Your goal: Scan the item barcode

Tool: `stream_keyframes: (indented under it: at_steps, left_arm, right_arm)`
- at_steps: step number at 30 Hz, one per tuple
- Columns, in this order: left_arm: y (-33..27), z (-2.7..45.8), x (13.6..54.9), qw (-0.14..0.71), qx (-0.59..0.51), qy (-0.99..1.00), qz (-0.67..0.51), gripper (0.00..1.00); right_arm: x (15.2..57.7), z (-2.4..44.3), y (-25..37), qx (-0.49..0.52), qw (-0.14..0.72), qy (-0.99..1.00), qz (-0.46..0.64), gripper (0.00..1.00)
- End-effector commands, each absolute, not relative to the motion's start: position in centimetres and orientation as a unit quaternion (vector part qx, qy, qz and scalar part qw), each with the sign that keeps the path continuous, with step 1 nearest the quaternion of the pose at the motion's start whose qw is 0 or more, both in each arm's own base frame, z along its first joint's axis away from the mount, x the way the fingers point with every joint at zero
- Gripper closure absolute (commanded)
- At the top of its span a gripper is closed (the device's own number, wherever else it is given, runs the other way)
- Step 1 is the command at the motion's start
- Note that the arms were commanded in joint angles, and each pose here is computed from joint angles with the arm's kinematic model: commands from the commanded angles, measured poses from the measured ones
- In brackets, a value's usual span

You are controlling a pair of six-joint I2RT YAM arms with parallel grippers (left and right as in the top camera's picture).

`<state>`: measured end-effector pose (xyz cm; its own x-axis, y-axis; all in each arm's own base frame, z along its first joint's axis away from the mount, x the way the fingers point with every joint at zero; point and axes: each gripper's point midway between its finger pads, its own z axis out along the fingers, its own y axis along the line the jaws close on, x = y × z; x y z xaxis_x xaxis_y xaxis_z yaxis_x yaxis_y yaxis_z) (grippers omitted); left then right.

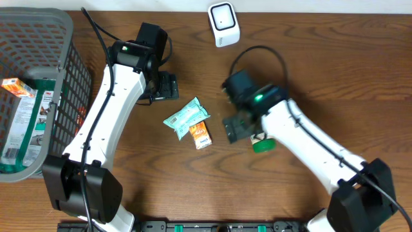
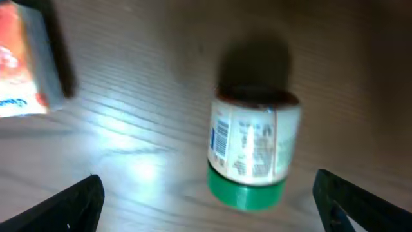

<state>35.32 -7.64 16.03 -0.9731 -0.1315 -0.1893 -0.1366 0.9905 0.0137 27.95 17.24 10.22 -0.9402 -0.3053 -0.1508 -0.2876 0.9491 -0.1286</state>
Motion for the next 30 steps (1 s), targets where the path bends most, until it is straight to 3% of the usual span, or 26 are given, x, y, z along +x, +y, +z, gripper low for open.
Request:
stream_keyframes:
  at_steps: [1, 5, 11, 14, 22, 25, 28, 30]
  left_arm:
    - [-7.4, 16.0, 35.4, 0.095, -0.068, 0.993, 0.018, 0.07]
    - [-7.4, 16.0, 35.4, 0.095, -0.068, 0.993, 0.018, 0.07]
    - [-7.4, 16.0, 35.4, 0.095, -0.068, 0.993, 0.018, 0.07]
    - [-7.4, 16.0, 35.4, 0.095, -0.068, 0.993, 0.018, 0.07]
    - [-7.4, 16.0, 35.4, 0.095, -0.068, 0.993, 0.018, 0.07]
    - [-7.4, 16.0, 35.4, 0.095, -0.068, 0.993, 0.018, 0.07]
    - [-7.4, 16.0, 35.4, 0.095, -0.068, 0.993, 0.018, 0.07]
    - [-7.4, 16.0, 35.4, 0.095, -0.068, 0.993, 0.018, 0.07]
  right_arm:
    - [27.6, 11.0, 16.2, -0.111, 0.157, 0.966, -0.17, 0.01]
    - [27.0, 9.7, 16.3, -0.111, 0.191, 0.949, -0.227, 0.01]
    - [27.0, 5.6, 16.3, -0.125, 0.154, 0.945, -0.26, 0.09]
    - [26.6, 3.0, 15.9, -0.138, 0.122, 0.94, -0.288, 0.18]
    - [26.6, 2.5, 14.6, -0.134, 0.104, 0.936, -0.308, 0.37]
    - [26.8, 2.3, 13.6, -0.114, 0.087, 0.942, -0.303, 0.34]
    - [26.8, 1.9, 13.1, -0.092, 0.061, 0.954, -0.279, 0.22]
    - [27.1, 2.0, 12.6, -0.085, 0.043, 0.961, -0.261, 0.09]
